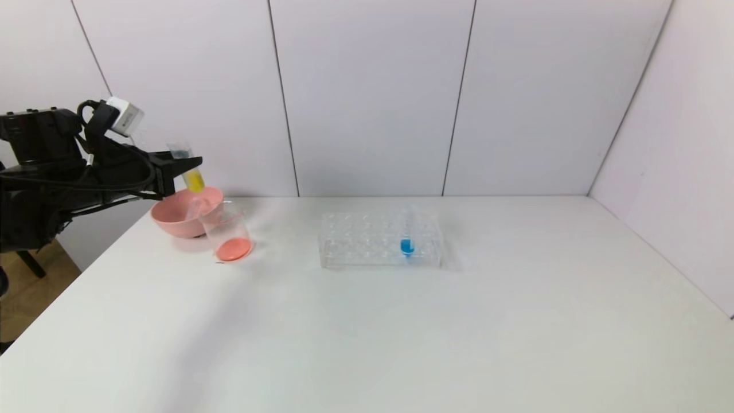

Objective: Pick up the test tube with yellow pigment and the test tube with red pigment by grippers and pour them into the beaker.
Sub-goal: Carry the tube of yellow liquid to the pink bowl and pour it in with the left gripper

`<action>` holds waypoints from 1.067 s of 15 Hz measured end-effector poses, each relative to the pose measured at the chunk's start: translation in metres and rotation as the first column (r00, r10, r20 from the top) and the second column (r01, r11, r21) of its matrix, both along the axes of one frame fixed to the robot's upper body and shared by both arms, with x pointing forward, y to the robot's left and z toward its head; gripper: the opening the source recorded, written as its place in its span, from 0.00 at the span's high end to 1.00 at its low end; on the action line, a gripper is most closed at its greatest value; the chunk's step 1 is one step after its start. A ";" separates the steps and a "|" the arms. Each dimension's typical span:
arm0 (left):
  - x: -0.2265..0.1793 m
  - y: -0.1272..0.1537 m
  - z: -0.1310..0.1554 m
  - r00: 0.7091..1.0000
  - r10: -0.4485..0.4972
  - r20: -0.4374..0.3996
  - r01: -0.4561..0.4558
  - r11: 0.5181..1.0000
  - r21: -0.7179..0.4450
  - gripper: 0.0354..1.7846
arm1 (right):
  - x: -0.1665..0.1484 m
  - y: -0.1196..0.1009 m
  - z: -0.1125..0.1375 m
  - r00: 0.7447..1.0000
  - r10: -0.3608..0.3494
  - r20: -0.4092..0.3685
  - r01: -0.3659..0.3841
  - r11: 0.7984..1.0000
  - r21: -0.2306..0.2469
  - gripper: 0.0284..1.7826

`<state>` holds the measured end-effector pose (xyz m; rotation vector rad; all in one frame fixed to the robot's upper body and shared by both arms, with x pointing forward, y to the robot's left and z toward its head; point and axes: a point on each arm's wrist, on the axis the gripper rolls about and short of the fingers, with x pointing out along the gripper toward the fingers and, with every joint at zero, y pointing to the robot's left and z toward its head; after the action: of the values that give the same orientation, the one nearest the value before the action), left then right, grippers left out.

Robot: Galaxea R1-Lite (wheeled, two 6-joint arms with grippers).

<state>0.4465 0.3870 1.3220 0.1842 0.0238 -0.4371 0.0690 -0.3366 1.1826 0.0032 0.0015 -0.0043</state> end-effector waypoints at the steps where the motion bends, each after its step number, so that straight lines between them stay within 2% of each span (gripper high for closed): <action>1: 0.002 0.001 0.001 1.000 -0.002 0.011 0.002 1.000 0.016 0.77 | 0.000 0.000 0.000 1.000 0.000 0.000 0.000 1.000 0.000 0.95; 10: 0.011 0.004 0.000 1.000 0.001 0.015 -0.001 0.999 0.032 0.77 | 0.000 0.000 0.000 1.000 0.000 0.000 0.000 1.000 0.000 0.95; 16: 0.011 0.011 0.007 0.998 -0.010 -0.059 0.021 0.983 0.183 0.77 | 0.000 0.000 0.000 1.000 0.000 0.000 0.000 1.000 0.000 0.95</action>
<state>0.4577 0.3981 1.3295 0.3532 0.1202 -0.4556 0.0690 -0.3366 1.1826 0.0032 0.0015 -0.0043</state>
